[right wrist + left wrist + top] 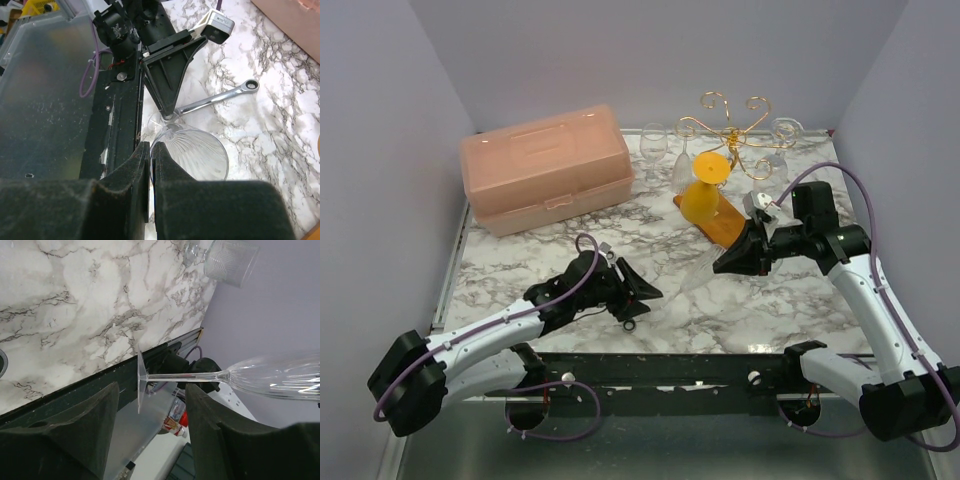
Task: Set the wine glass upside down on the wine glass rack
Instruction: Turn the wine glass upside down at the wine rack.
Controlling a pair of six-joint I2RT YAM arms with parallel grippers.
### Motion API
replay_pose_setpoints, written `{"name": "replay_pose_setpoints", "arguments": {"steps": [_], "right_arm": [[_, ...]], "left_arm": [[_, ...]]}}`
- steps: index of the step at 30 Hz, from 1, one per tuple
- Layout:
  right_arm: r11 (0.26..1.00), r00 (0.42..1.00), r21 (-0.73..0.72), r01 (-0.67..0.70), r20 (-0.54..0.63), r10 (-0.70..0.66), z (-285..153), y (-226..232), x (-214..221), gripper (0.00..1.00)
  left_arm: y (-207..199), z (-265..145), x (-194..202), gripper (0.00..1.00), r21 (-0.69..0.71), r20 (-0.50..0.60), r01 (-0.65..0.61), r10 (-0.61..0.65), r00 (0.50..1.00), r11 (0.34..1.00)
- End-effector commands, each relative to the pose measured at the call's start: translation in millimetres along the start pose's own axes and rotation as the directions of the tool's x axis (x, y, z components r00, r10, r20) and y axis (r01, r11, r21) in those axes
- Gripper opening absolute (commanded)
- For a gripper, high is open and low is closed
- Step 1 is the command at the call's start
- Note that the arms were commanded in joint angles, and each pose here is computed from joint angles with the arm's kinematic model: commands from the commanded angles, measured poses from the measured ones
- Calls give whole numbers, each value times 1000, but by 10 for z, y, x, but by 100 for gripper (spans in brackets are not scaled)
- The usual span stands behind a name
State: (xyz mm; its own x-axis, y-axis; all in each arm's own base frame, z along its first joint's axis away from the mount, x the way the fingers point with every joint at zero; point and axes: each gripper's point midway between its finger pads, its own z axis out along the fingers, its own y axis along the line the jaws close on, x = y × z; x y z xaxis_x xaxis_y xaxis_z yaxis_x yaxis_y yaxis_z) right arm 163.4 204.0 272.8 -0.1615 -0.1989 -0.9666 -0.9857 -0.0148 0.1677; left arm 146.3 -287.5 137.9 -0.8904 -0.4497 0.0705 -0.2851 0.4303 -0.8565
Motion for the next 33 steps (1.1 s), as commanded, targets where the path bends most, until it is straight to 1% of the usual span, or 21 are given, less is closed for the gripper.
{"name": "replay_pose_setpoints", "arguments": {"steps": [1,5,15,17,18,19,21,23,26,28,29,30,33], "right_arm": [[998,999,7,54,5,-54,1,-32,32,1],[998,998,18,62,-3,-62,-2,-49,52,1],[998,998,4,65,6,-65,-3,3,52,1],[998,998,1,64,7,-64,2,6,56,1],[998,998,1,64,7,-64,2,6,60,1],[998,998,1,63,6,-63,1,9,64,1],[998,998,3,61,3,-61,1,6,81,2],[998,998,6,57,-2,-57,0,10,98,5],[998,998,23,63,-20,-62,-17,10,127,23],[997,997,29,65,-31,-64,-29,31,140,39],[997,997,34,65,-36,-64,-37,35,141,44],[997,997,35,65,-41,-64,-44,52,140,53],[996,996,60,67,-69,-63,-87,74,114,74]], "left_arm": [[-118,56,64,53,35,-22,57,-56,998,998],[-110,84,109,47,32,-40,65,-64,997,997],[-42,163,126,23,40,-51,94,-91,994,995],[-39,180,131,10,49,-55,93,-90,994,994],[-39,187,130,2,56,-56,95,-91,994,994],[-40,190,130,0,68,-57,94,-90,994,993],[-29,192,119,0,85,-51,95,-91,995,992],[-6,180,95,0,103,-34,86,-83,996,991],[74,143,9,0,106,27,55,-58,998,993],[137,115,-47,0,91,68,22,-28,997,996],[169,101,-65,0,83,81,11,-18,997,997],[195,83,-87,0,76,96,-2,-5,995,997],[286,27,-155,0,41,133,-48,42,990,998]]}}
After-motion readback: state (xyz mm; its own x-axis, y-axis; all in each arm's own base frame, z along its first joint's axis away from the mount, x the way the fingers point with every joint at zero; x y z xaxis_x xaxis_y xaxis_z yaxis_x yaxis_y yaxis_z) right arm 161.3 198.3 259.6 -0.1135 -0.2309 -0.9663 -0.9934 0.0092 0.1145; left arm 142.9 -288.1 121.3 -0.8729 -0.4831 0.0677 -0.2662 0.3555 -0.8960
